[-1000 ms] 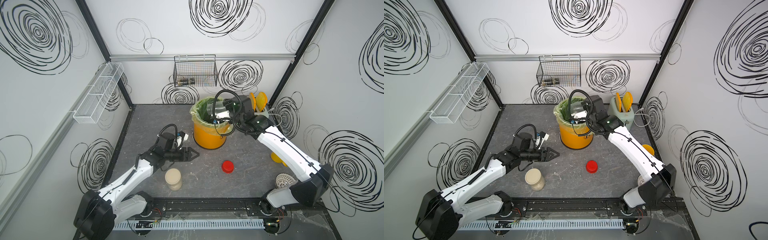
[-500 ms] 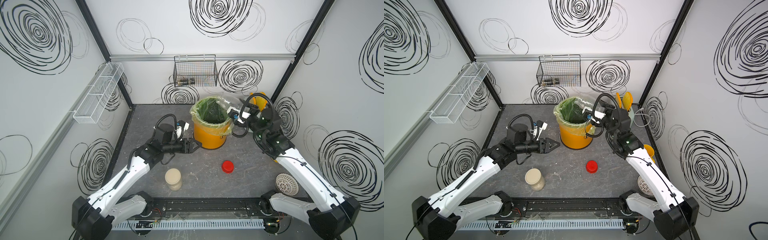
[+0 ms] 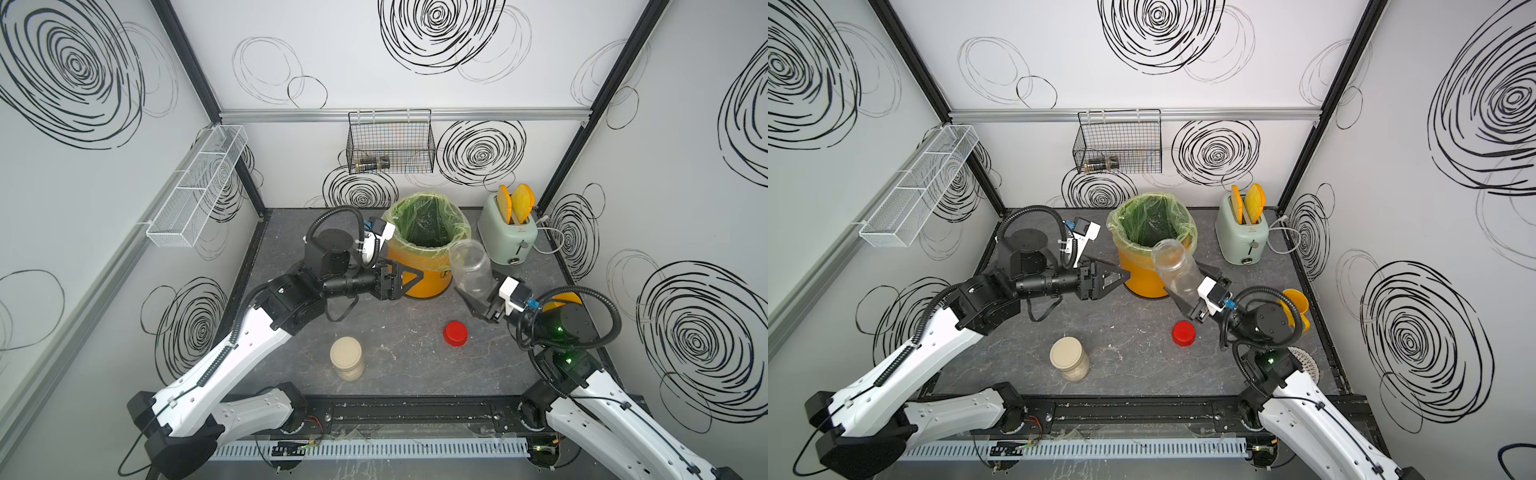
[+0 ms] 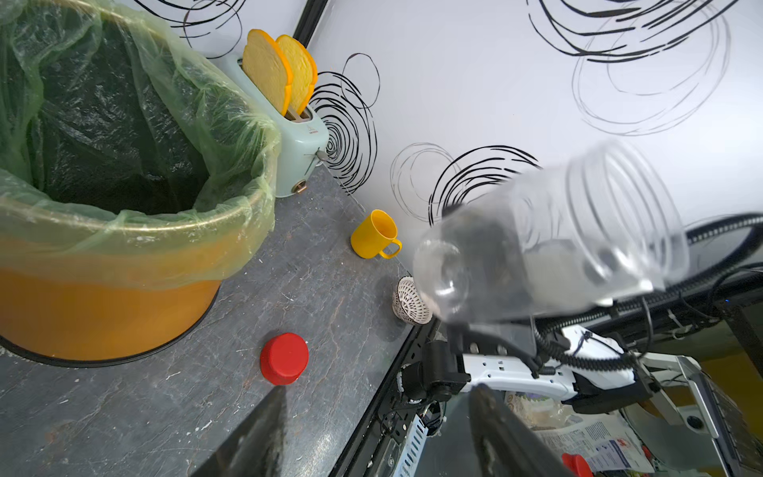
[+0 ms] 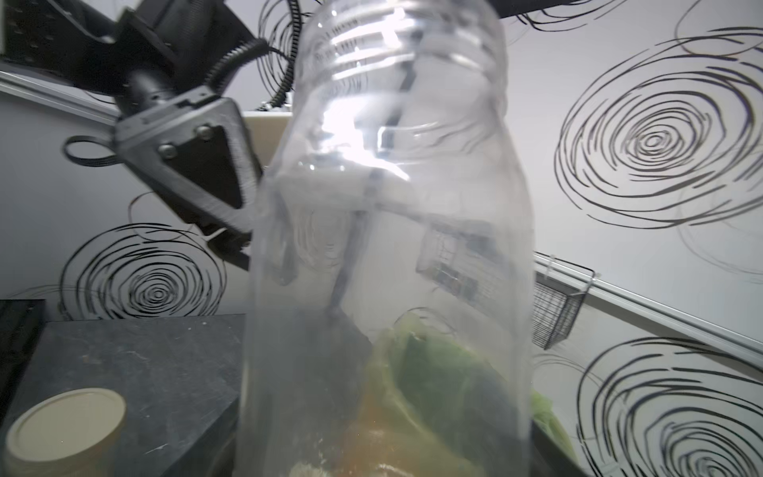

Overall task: Empty expired oatmeal from jars
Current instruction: Pour the expired oatmeal into the trash bin.

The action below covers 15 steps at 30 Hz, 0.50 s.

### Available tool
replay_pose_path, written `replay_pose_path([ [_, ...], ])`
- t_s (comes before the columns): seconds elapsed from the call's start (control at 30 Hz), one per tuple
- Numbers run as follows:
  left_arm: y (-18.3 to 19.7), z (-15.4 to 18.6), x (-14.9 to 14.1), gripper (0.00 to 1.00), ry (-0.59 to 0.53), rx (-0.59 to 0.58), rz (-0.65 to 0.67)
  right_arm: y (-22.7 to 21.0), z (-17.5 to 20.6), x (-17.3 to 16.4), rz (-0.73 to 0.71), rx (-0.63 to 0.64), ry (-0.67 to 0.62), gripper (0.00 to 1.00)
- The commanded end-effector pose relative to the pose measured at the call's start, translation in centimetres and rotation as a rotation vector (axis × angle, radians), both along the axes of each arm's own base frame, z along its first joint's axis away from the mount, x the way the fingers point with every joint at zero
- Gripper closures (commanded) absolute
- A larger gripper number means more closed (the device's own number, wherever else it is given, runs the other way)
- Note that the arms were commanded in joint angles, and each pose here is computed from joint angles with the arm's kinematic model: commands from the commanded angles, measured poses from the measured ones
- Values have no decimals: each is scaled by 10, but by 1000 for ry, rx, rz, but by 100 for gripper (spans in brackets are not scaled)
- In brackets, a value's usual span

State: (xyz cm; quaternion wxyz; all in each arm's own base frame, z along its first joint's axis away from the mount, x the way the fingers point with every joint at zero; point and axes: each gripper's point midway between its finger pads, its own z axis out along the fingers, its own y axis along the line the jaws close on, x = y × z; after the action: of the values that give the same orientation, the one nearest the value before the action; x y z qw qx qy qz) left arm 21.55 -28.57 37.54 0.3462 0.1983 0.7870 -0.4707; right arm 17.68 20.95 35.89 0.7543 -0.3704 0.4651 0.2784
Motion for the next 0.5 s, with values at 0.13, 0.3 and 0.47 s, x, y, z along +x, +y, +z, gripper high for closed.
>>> replay_pose_path([
  [0.13, -18, 16, -18, 23, -85, 46, -81, 9, -32, -32, 111, 45, -26, 77],
  [0.3, -20, 17, -40, 13, -320, 118, -168, 10, -39, -16, 73, 63, 93, 77],
  [0.47, -16, 16, -57, 4, -452, 81, -225, 13, -42, -8, 59, 70, 108, 77],
])
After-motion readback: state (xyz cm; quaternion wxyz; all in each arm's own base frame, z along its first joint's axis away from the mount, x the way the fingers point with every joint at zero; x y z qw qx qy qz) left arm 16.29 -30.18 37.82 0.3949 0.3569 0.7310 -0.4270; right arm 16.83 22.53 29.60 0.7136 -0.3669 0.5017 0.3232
